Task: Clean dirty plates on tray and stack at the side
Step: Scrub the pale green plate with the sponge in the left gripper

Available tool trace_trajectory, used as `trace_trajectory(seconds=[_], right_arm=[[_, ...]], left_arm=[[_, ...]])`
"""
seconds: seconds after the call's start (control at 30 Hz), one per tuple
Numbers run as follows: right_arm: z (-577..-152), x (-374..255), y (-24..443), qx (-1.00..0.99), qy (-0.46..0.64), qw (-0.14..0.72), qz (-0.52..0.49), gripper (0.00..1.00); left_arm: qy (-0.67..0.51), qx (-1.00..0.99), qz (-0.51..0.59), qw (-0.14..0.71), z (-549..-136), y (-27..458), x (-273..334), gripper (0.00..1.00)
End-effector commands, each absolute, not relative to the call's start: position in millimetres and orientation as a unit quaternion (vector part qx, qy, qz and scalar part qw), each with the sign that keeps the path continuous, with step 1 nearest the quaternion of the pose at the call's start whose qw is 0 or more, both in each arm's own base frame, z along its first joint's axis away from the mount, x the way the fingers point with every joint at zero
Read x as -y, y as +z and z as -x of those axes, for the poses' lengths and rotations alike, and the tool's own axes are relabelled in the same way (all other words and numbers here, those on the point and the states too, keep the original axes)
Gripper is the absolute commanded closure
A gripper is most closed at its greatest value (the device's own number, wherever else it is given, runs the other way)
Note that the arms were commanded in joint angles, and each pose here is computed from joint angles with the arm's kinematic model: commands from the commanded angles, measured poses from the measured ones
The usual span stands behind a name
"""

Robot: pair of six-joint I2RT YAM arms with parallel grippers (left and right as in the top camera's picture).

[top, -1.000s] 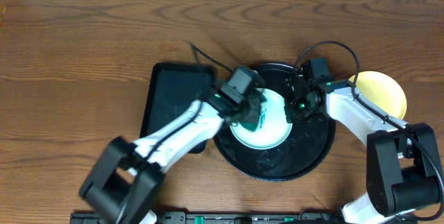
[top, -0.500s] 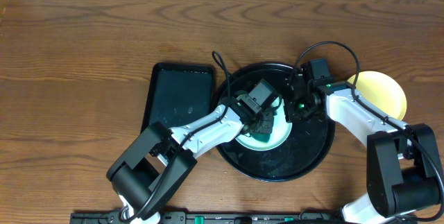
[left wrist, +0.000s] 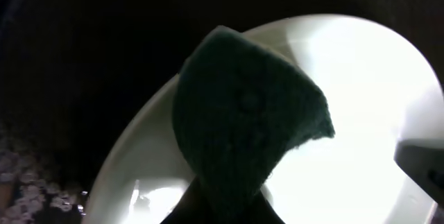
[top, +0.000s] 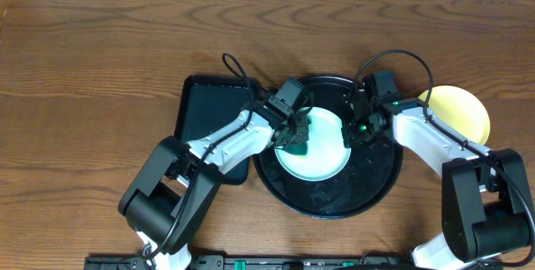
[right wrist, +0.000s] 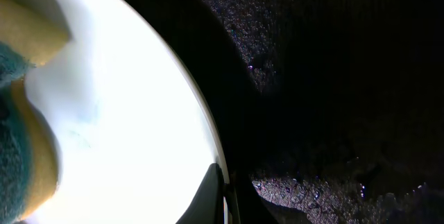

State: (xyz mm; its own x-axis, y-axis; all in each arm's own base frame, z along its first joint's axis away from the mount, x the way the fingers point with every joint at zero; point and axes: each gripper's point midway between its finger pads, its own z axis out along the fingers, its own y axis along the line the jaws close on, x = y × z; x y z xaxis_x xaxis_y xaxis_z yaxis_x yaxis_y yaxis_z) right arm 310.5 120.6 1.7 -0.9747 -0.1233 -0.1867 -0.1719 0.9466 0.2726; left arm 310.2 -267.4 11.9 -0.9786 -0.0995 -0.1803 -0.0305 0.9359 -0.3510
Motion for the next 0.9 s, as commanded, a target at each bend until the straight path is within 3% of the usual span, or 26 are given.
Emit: trace_trajectory(seconds=[0.0, 0.3, 0.5, 0.63, 0.87], right_arm=[[-293.0, -119.2, -15.3, -0.987, 0.132, 0.054, 0.077, 0.99], [-293.0, -119.2, -15.3, -0.987, 0.132, 0.054, 0.078, 0.99], [-293.0, -119.2, -15.3, -0.987, 0.132, 0.054, 0.078, 0.99], [-293.0, -119.2, -15.3, -0.987, 0.132, 0.054, 0.077, 0.99], [-293.0, -119.2, -15.3, -0.987, 0.132, 0.054, 0.077, 0.99]], left_arm=[[-0.212, -0.976, -0.016, 0.039, -283.4, 4.0, 284.7, 0.92], [-0.221, -0.969, -0.109, 0.020, -245.3, 4.7, 314.5, 0.92], [-0.142, -0.983, -0.042, 0.104, -294.7, -1.0, 276.3, 0.92], [-0.155, -0.978, -0.004, 0.139, -325.4, 5.1, 265.1, 0.92], [-0.155, -0.976, 0.068, 0.137, -342.9, 4.9, 241.3, 0.92]])
